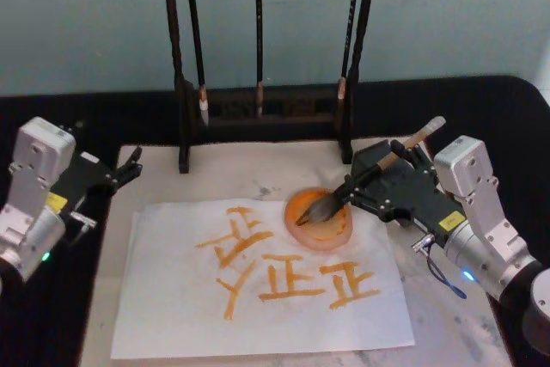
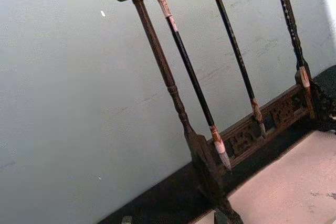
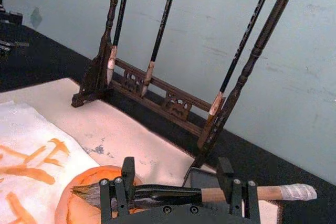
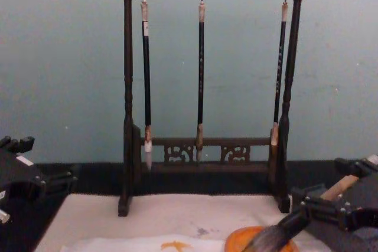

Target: Pick up the brush from the inkstone, write on the paper, then place the brush back to its original position.

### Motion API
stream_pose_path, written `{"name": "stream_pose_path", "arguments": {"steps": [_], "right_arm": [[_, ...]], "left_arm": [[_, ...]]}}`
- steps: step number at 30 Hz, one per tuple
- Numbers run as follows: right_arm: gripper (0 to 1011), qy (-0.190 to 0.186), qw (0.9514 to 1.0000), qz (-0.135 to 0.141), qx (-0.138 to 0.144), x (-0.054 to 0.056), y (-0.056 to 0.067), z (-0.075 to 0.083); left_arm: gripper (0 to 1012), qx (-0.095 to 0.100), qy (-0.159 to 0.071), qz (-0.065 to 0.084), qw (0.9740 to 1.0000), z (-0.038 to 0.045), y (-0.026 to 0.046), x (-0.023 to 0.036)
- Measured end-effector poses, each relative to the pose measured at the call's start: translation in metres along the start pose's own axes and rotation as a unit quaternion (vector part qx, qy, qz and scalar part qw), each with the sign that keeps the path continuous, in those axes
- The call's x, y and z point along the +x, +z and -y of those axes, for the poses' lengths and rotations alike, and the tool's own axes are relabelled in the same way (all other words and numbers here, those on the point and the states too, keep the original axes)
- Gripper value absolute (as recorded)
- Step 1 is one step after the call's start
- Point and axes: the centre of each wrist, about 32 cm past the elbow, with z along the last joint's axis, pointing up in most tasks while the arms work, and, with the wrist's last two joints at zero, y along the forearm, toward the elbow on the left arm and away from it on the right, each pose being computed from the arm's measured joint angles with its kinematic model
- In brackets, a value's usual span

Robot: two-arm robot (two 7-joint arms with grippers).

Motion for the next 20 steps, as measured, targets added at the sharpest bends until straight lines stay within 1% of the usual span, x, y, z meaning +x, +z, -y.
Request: {"name": "stream_pose_path", "arguments": {"steps": [20], "right_arm": [[1000,0.0,1.0,0.0,0.0,0.0,0.0,0.0]], "left_arm": [[1010,0.0,0.0,0.0,1.0,0.0,0.0,0.0]]}}
